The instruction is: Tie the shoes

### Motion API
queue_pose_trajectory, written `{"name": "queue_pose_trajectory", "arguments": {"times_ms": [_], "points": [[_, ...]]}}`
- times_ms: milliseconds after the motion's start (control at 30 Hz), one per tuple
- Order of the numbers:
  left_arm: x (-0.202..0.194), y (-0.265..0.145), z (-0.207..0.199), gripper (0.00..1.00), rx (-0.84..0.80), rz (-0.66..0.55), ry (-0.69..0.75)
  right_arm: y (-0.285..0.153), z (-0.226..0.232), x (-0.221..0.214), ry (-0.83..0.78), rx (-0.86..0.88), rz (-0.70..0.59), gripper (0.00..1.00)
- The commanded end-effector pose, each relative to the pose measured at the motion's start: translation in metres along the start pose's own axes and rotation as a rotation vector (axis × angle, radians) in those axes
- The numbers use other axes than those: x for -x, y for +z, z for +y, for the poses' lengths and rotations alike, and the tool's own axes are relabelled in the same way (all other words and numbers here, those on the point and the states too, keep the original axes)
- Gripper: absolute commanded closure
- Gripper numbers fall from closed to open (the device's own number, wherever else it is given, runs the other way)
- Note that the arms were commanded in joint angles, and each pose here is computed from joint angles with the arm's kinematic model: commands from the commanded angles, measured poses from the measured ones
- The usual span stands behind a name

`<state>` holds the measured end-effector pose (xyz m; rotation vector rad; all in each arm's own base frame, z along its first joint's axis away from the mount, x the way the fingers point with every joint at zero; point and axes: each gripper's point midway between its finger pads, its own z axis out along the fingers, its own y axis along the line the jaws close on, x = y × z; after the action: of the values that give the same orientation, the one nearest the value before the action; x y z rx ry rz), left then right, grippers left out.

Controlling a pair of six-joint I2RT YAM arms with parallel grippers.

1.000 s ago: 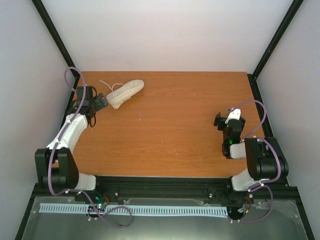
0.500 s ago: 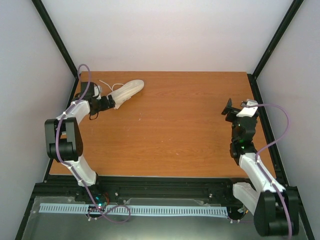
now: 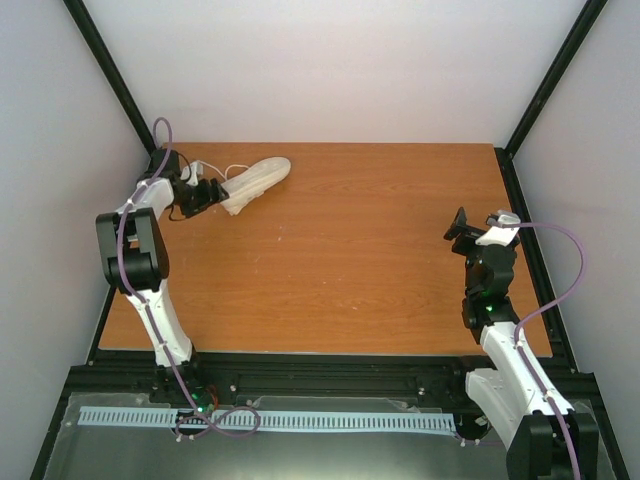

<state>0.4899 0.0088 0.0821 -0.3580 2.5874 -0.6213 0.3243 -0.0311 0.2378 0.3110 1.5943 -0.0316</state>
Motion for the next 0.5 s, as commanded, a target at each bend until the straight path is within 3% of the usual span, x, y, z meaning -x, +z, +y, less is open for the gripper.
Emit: {"name": "queue_pose_trajectory", "arguments": {"times_ms": [0, 133, 300, 467], "points": [[0.000, 0.013, -0.005, 0.20, -0.044, 0.101, 0.011, -0.001, 0.000, -0.001, 0.012, 0.006, -0.005, 0.00], [0.003, 0.020, -0.008, 0.26, -0.082, 0.121, 0.027, -0.001, 0.000, -0.002, 0.010, 0.006, -0.004, 0.00], [0.011, 0.016, -0.033, 0.16, -0.222, 0.073, 0.145, 0.002, 0.003, -0.006, 0.004, 0.024, 0.011, 0.00], [0.021, 0.027, -0.031, 0.09, -0.228, 0.099, 0.157, 0.003, 0.007, -0.008, 0.002, 0.044, 0.019, 0.00]]}}
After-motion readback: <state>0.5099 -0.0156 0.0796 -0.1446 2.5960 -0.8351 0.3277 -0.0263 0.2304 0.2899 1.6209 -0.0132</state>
